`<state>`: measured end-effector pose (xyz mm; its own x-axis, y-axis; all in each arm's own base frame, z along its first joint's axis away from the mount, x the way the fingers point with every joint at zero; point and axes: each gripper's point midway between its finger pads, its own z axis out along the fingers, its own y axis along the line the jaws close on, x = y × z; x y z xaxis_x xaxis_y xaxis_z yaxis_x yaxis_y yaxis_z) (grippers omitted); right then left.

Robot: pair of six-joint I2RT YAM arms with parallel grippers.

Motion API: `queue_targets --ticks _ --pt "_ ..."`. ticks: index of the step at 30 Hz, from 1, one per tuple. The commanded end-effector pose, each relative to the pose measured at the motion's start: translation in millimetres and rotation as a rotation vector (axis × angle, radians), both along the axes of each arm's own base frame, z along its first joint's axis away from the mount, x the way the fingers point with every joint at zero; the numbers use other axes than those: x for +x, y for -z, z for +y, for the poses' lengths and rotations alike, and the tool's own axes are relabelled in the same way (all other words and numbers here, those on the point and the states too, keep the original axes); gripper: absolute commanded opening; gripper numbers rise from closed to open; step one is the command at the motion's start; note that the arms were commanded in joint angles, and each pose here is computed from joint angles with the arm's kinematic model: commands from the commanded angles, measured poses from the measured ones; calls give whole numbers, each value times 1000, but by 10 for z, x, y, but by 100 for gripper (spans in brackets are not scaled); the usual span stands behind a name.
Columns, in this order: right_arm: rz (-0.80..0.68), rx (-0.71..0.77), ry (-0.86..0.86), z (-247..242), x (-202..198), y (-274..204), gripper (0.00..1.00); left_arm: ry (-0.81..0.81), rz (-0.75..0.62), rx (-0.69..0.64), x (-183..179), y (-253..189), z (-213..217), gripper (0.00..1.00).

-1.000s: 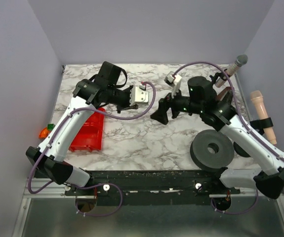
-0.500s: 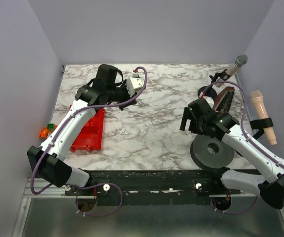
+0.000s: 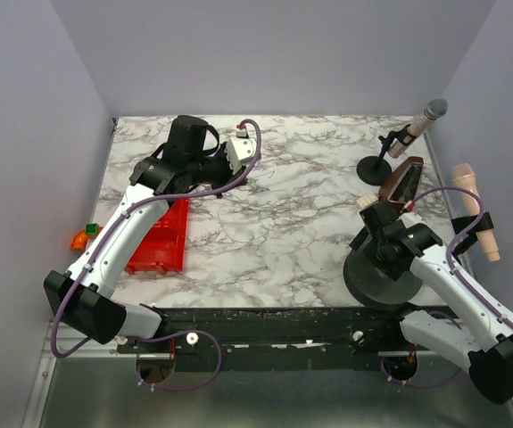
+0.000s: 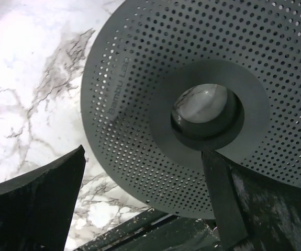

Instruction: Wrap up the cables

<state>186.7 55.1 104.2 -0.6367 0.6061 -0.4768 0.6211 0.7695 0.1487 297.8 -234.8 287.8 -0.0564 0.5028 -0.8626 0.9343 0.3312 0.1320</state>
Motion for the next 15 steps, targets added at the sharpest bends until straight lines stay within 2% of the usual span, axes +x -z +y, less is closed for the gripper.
queue_targets --ticks 1,4,7,15 --pt "6 8 60 -54 41 147 100 30 -12 -21 -60 -56 -9 0" --pt "25 53 33 -25 117 352 100 32 -17 -25 -63 -78 -13 0" --pt "13 123 -75 178 237 417 100 33 -17 -27 -68 -95 -14 0" --pt "-182 388 -414 986 671 103 100 1 -34 -5 31 -87 56 0"
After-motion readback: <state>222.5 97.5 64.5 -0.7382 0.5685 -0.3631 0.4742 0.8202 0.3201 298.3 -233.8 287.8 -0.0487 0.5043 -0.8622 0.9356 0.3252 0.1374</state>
